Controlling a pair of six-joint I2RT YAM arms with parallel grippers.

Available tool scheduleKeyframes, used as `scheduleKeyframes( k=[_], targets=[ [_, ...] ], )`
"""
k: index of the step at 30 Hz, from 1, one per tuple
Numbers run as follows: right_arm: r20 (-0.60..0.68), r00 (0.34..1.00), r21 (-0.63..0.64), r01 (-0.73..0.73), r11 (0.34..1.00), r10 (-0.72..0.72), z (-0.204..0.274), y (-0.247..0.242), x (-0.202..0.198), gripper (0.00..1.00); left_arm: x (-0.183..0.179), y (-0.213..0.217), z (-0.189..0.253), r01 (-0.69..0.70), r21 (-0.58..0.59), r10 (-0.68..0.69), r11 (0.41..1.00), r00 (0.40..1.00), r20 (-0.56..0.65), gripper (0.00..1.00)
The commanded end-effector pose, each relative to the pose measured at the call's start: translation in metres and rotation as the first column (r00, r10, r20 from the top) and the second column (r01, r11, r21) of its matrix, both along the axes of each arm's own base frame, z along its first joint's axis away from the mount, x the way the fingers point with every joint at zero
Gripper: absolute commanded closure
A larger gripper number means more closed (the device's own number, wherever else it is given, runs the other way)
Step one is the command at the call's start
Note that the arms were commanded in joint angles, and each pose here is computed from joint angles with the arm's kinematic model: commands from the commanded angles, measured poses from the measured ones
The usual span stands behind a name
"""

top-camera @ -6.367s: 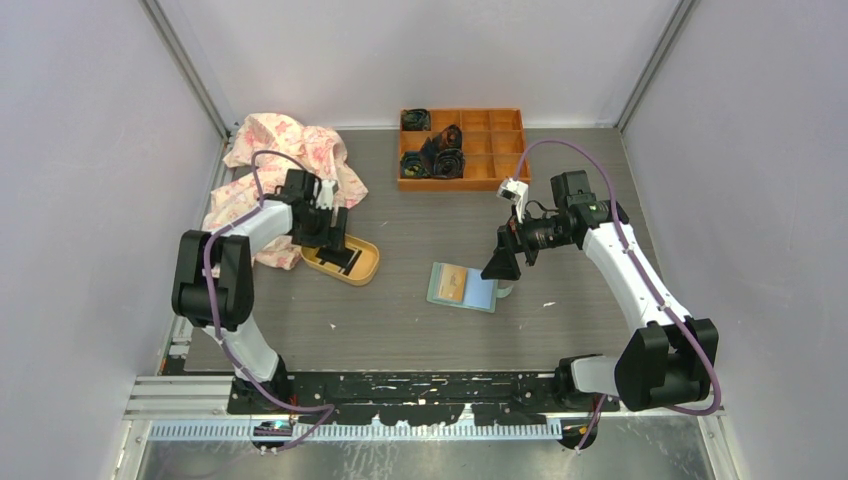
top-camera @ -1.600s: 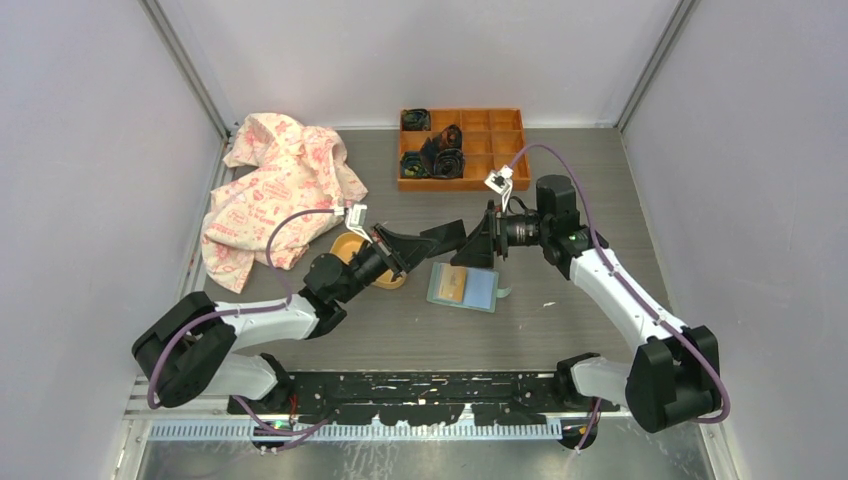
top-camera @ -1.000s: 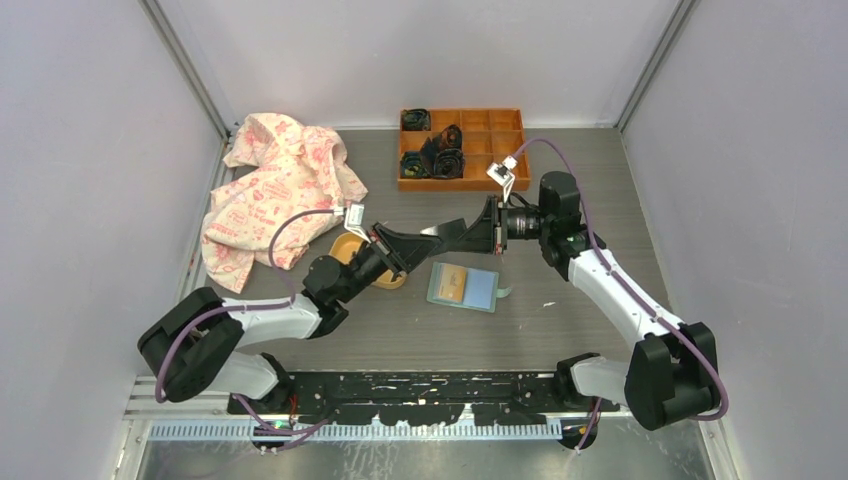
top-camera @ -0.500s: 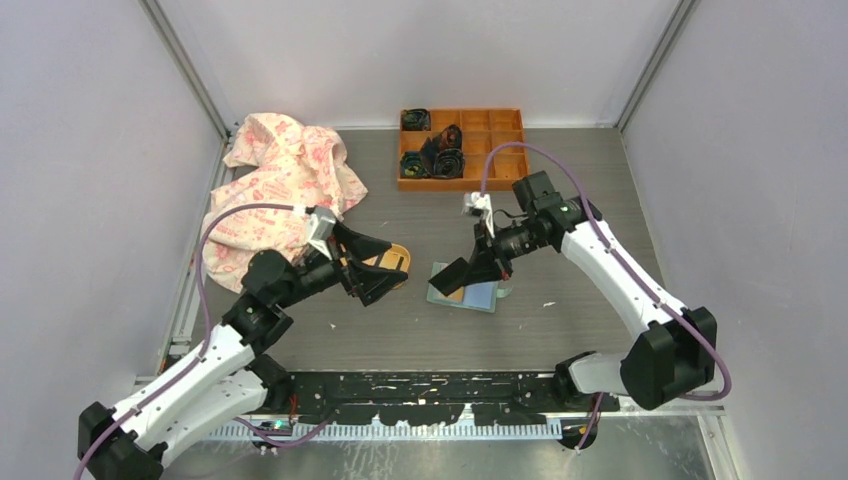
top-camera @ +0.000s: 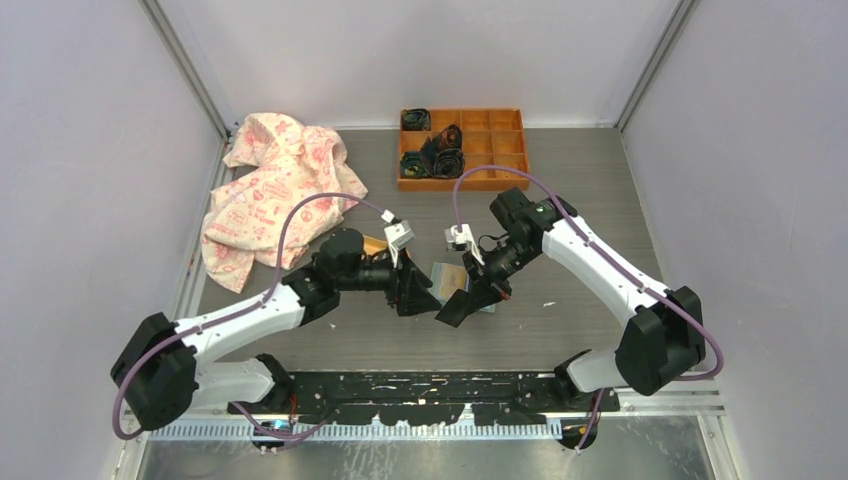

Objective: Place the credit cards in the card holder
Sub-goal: Pick up the credit card from the storage box.

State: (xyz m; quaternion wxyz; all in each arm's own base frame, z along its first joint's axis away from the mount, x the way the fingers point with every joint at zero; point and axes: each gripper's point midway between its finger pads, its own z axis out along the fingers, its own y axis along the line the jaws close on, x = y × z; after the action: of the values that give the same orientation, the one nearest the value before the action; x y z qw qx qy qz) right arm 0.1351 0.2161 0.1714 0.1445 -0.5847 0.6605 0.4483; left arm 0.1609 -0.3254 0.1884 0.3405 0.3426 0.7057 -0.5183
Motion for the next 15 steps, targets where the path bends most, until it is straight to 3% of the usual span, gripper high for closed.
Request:
scheduleKeyframes(
  k=[1,7,9,12,14,15],
  targets=[
    [0.048,0.998,0.019,-0.03,0.999,0.029,0.01,0.004,0.004,0.99,0.001,-0.025,0.039,0.101,-0.131,-0.086,0.986,0.99,0.114,0.31],
    [0.046,0.999,0.02,-0.027,0.999,0.026,0.011,0.005,0.005,0.99,-0.01,-0.043,0.03,0.157,-0.136,-0.145,0.978,0.985,0.098,0.34],
    [0.042,0.999,0.022,-0.027,0.999,0.026,0.011,0.005,0.004,0.99,-0.011,-0.047,0.025,0.164,-0.126,-0.154,0.978,0.984,0.085,0.42],
    [0.041,0.999,0.021,-0.026,0.999,0.025,0.011,0.005,0.004,0.99,-0.011,-0.052,0.02,0.174,-0.113,-0.168,0.978,0.984,0.057,0.6],
    [0.04,0.999,0.019,-0.022,1.0,0.021,0.01,0.005,0.005,0.99,-0.011,-0.054,0.021,0.181,-0.118,-0.176,0.976,0.983,0.05,0.9],
    [0.038,0.999,0.017,-0.019,1.0,0.019,0.01,0.005,0.005,0.99,-0.011,-0.054,0.023,0.179,-0.122,-0.175,0.976,0.984,0.044,0.99]
  ],
)
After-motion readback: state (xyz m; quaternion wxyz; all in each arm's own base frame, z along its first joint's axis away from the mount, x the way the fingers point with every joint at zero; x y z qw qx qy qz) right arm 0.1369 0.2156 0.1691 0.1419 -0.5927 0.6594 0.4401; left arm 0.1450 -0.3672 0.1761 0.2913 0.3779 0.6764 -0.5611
